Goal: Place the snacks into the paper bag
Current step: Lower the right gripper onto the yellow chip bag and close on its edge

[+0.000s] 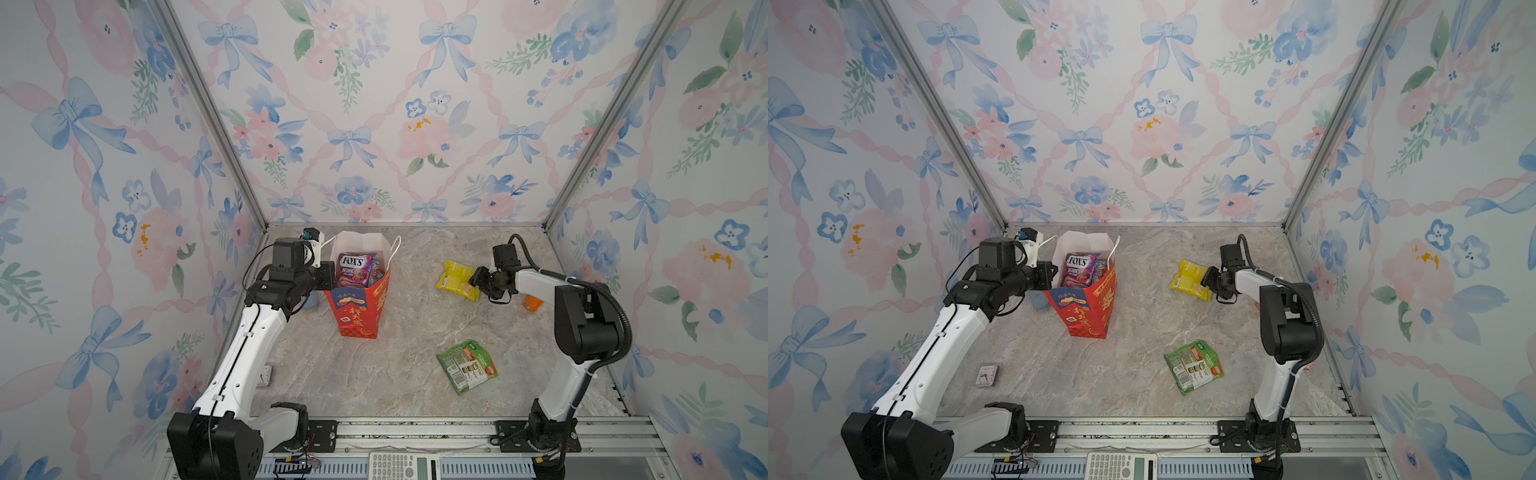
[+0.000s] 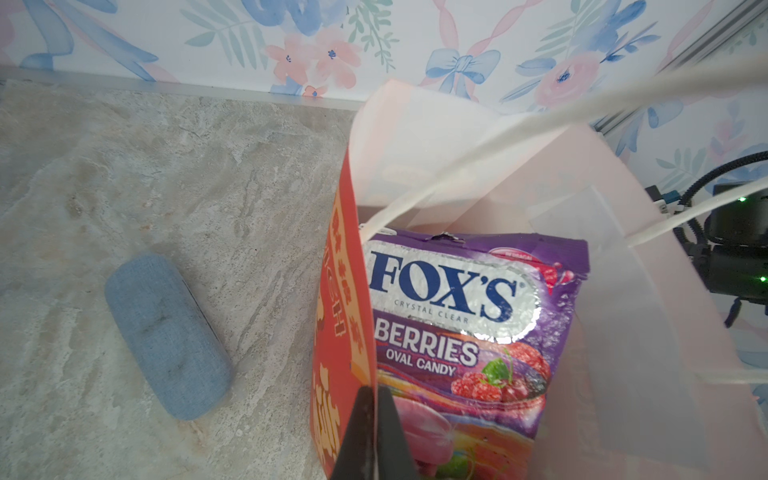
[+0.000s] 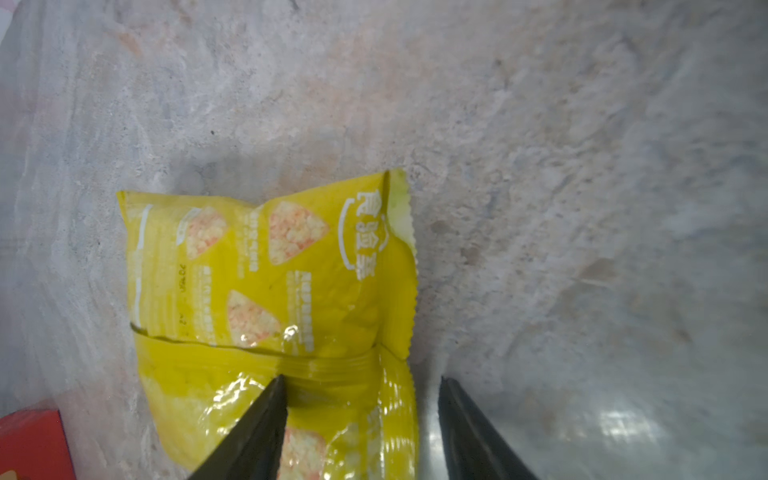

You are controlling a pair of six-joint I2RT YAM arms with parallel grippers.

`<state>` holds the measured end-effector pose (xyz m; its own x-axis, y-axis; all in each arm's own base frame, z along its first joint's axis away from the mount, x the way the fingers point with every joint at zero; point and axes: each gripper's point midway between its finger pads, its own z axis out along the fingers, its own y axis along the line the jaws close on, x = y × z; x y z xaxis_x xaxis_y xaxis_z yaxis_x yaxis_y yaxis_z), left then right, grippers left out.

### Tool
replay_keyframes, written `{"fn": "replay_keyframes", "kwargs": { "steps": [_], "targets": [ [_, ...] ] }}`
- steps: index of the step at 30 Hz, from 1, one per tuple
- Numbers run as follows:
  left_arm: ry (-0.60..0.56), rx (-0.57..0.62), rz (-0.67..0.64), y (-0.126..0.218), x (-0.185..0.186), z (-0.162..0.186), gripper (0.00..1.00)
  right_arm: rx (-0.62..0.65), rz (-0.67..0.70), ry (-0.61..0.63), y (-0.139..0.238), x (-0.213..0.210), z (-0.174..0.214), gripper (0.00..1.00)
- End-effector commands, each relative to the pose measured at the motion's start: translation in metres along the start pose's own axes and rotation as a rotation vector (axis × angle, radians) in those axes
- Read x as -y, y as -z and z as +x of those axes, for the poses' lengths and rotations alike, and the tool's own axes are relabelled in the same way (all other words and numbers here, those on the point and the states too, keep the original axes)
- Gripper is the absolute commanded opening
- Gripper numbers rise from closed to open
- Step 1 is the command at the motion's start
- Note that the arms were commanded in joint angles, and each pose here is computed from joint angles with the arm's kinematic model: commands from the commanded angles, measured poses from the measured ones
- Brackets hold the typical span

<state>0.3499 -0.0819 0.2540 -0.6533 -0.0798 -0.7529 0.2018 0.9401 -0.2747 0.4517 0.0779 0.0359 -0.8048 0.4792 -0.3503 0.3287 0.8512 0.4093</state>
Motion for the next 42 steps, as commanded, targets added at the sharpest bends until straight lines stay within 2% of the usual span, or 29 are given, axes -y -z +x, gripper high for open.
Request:
{"fn": "replay_keyframes", "kwargs": {
  "steps": [1,7,13,20,22,23,25,26,28,31,35,42],
  "targets": [
    [-0.014,0.027,0.013,0.000,0.004,-0.011,0.00,-0.008,0.001,-0.008,-0.008,0.001,0.001,0.47],
    [-0.014,0.026,0.014,0.000,0.004,-0.011,0.00,0.005,-0.003,0.010,-0.004,-0.005,-0.001,0.18],
    [-0.015,0.027,0.015,0.000,0.004,-0.012,0.00,0.024,0.002,0.037,0.005,-0.010,-0.005,0.00],
    [-0.015,0.027,0.017,0.000,0.005,-0.011,0.00,0.055,-0.025,0.059,0.024,-0.024,-0.009,0.00],
    [-0.014,0.028,0.017,0.000,0.005,-0.012,0.00,0.061,-0.037,0.047,0.030,-0.027,-0.008,0.05],
    [-0.015,0.028,0.016,0.000,0.005,-0.012,0.00,0.068,-0.045,0.036,0.034,-0.027,-0.008,0.12],
    [-0.016,0.032,0.015,0.001,0.005,-0.012,0.00,0.079,-0.059,0.008,0.039,-0.029,-0.006,0.20],
    [-0.016,0.031,0.014,0.001,0.005,-0.012,0.00,0.077,-0.058,-0.006,0.040,-0.027,-0.004,0.26],
    [-0.016,0.032,0.015,0.002,0.005,-0.012,0.00,0.075,-0.058,-0.024,0.043,-0.025,0.000,0.45],
    [-0.018,0.033,0.016,0.002,0.005,-0.012,0.00,0.075,-0.063,-0.050,0.041,-0.020,0.007,0.58],
    [-0.019,0.034,0.017,0.002,0.005,-0.013,0.00,0.053,-0.089,-0.083,0.029,-0.014,0.016,0.61],
    [-0.021,0.036,0.020,0.003,0.006,-0.013,0.00,0.042,-0.107,-0.117,0.010,-0.006,0.015,0.59]
  ]
}}
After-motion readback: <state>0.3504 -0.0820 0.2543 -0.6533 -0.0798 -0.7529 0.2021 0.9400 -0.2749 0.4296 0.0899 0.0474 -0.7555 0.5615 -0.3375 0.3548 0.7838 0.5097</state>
